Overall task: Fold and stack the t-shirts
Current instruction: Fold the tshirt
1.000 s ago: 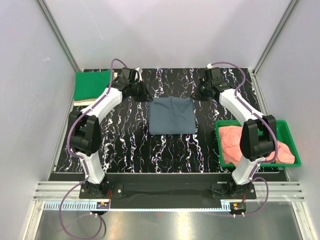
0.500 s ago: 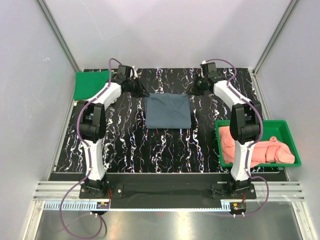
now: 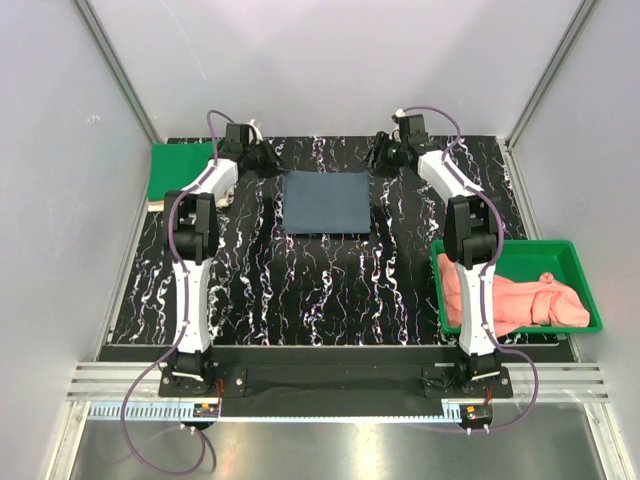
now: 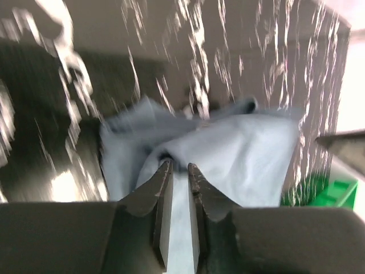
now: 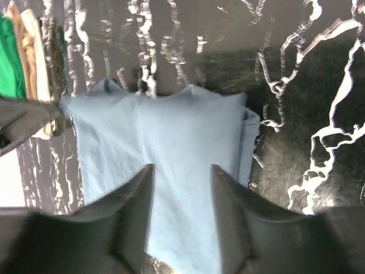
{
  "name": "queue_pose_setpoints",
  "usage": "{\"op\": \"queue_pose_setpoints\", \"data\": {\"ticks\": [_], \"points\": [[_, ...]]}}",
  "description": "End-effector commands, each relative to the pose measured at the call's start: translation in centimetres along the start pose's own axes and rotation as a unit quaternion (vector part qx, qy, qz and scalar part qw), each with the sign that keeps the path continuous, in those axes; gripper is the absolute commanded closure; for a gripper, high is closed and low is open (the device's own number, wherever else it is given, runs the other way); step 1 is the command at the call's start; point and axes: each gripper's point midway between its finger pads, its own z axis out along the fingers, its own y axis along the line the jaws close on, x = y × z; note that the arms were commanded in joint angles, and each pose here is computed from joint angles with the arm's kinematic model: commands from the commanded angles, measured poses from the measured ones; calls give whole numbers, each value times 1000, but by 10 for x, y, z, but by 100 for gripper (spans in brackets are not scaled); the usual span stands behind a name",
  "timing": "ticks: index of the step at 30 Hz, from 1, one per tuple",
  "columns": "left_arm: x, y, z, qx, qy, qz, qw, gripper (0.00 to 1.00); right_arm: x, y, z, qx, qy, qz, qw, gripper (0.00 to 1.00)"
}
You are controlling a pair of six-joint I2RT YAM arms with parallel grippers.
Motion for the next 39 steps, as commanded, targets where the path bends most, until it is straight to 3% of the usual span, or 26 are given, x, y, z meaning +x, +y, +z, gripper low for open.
{"op": "queue_pose_setpoints", "data": {"ticks": [1, 3, 4, 5, 11, 20, 25, 27, 29, 30, 31, 33, 37, 39], "points": [[-34, -2, 15, 61, -20, 3, 998, 87, -20, 0, -1, -15, -18, -5, 1000, 41], [-37, 3, 15, 66, -19, -5, 998, 82, -17, -6, -2, -11, -12, -10, 1000, 33], [-38, 7, 14, 56, -24, -2, 998, 67, -18, -4, -8, -15, -13, -14, 1000, 32], [-43, 1, 6, 53, -34, 8, 998, 65, -17, -7, -11, -18, -9, -15, 1000, 31], [-28, -10, -23, 49, -22, 43, 998, 64, 25, 1, -32, -72, 54, -38, 995, 29], [48, -1, -38, 18, 42, 59, 997, 63, 88, -19, -36, -83, 129, -25, 988, 28], [92, 28, -37, -33, 90, 41, 995, 63, 112, -23, -33, -82, 154, -21, 984, 30], [107, 35, -37, -43, 105, 41, 993, 64, 120, -24, -34, -80, 161, -21, 984, 33], [113, 33, -39, -45, 108, 42, 992, 73, 131, -25, -35, -77, 170, -15, 982, 40], [118, 33, -40, -44, 114, 38, 992, 82, 129, -23, -38, -73, 162, -17, 984, 56], [119, 30, -43, -40, 114, 37, 992, 94, 130, -25, -40, -67, 161, -15, 985, 65], [131, 30, -50, -43, 124, 18, 991, 100, 139, -32, -47, -44, 163, -2, 986, 84], [139, 25, -74, -57, 111, 1, 992, 100, 145, -22, -72, -41, 146, 12, 988, 92], [149, 27, -81, -59, 119, -7, 991, 89, 157, -17, -79, -46, 149, 17, 988, 89]]}}
